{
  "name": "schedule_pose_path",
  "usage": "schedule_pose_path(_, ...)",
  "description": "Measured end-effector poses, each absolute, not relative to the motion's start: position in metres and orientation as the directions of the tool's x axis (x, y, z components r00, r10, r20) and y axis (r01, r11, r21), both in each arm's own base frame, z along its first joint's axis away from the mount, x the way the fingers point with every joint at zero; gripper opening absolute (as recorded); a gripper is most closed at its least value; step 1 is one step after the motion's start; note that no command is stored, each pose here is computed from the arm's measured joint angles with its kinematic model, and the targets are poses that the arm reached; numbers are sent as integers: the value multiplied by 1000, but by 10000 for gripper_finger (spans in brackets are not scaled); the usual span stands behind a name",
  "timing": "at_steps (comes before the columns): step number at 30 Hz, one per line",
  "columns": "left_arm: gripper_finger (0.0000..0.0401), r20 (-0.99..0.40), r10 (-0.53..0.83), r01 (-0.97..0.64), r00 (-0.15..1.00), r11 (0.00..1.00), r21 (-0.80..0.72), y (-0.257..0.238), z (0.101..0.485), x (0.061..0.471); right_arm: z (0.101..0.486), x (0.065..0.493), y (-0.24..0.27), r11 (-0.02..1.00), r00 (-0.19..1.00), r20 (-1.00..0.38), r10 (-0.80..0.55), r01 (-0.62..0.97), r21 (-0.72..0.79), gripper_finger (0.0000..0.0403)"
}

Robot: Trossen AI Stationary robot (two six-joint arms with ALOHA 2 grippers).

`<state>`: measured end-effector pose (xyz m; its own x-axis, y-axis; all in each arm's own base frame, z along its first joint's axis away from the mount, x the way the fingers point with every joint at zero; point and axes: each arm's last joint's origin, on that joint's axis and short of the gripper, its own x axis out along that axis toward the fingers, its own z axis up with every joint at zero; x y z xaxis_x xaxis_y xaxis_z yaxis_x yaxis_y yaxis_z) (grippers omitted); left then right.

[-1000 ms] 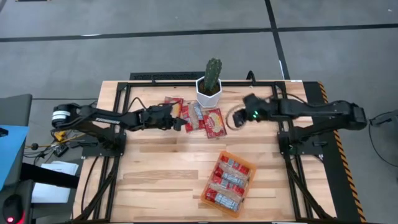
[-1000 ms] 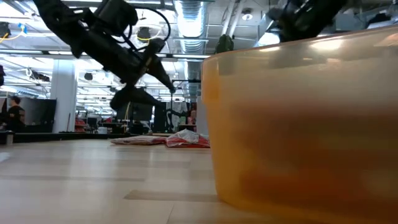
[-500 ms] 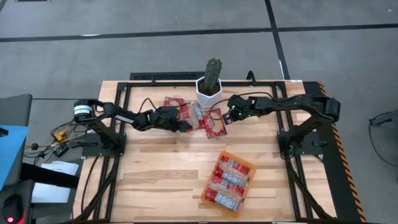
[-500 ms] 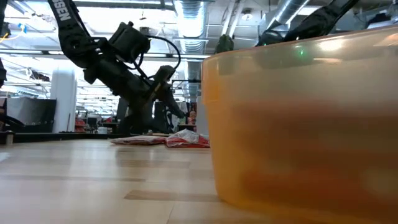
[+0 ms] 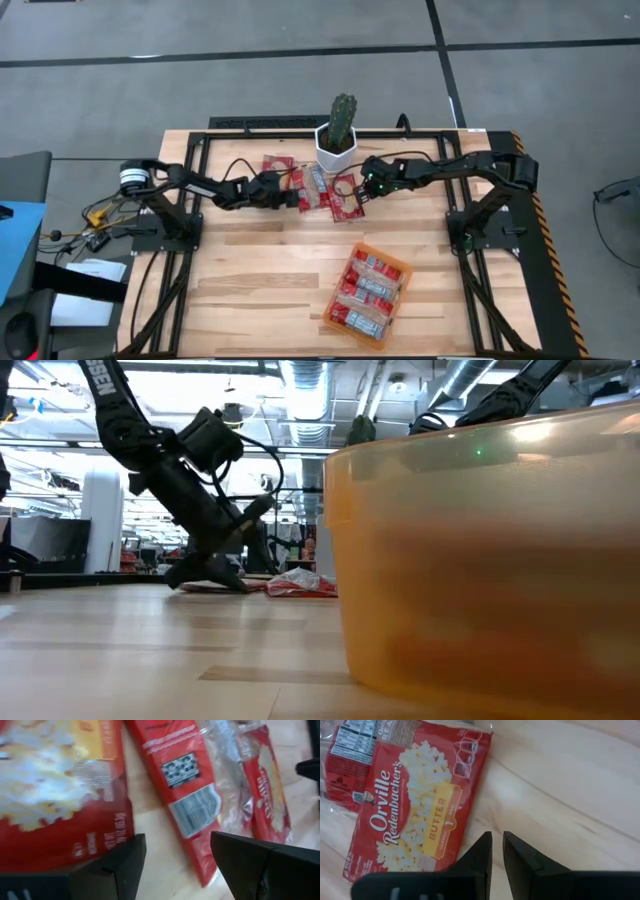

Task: Sort popcorn bags into baskets
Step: Put the red popcorn bag into the orange container

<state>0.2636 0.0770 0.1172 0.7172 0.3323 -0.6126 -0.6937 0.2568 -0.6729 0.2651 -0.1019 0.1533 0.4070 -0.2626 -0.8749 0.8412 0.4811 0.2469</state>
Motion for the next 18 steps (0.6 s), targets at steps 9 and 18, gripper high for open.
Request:
schedule_pose_path(9, 221, -498, 384, -608, 777, 258, -751, 84, 101, 282, 154, 265, -105, 485, 411, -870, -273, 840, 245, 71)
schedule_pose_path(18, 174, -512, 416, -646, 752, 307, -699, 88, 104, 291, 156, 268, -106, 492, 443, -850, -284, 828, 268, 71)
